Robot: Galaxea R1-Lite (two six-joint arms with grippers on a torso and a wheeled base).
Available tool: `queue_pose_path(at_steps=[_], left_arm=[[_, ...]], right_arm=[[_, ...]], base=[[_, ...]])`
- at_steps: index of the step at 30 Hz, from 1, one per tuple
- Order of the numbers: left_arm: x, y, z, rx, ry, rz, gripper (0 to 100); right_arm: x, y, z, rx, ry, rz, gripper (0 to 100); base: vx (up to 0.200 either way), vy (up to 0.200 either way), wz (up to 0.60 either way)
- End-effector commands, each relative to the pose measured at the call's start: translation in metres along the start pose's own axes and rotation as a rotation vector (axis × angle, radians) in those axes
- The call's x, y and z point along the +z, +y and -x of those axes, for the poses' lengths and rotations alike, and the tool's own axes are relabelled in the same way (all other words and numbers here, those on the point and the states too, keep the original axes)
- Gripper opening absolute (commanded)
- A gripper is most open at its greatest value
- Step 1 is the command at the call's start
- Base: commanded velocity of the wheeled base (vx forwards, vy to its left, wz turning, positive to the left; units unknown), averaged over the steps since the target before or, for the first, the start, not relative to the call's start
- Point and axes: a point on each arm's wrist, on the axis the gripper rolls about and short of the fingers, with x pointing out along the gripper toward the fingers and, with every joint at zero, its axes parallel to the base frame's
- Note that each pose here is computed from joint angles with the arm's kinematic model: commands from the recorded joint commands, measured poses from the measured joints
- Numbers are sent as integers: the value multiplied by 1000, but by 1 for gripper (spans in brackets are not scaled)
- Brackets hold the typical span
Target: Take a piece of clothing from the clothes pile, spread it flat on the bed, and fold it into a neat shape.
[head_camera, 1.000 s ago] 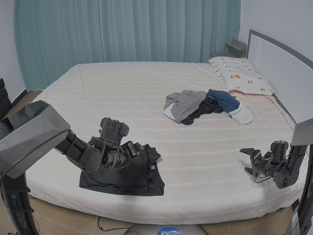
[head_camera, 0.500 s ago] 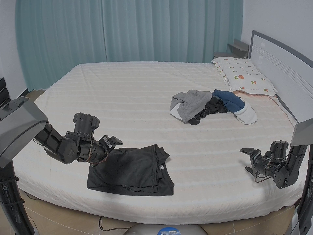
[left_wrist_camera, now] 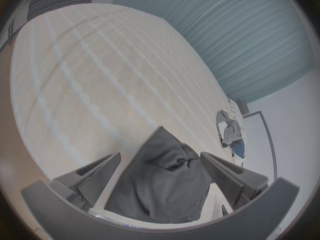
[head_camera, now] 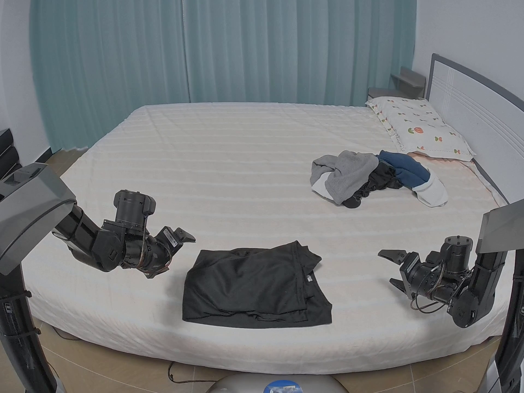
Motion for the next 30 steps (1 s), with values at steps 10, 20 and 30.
queue_pose_path(at_steps=[10, 20, 30], left_arm=[[0, 11, -12, 18, 36, 16, 100], [-8, 18, -24, 46, 66, 15, 100], [-8, 19, -27, 52, 71, 16, 100]], right_arm=[[-44, 24, -17, 62, 149, 190, 100], [-42, 17, -26, 38, 157, 245, 100], [-48, 7, -28, 7, 183, 277, 100]], base=[[0, 200, 0], [0, 0, 0], [0, 0, 0]])
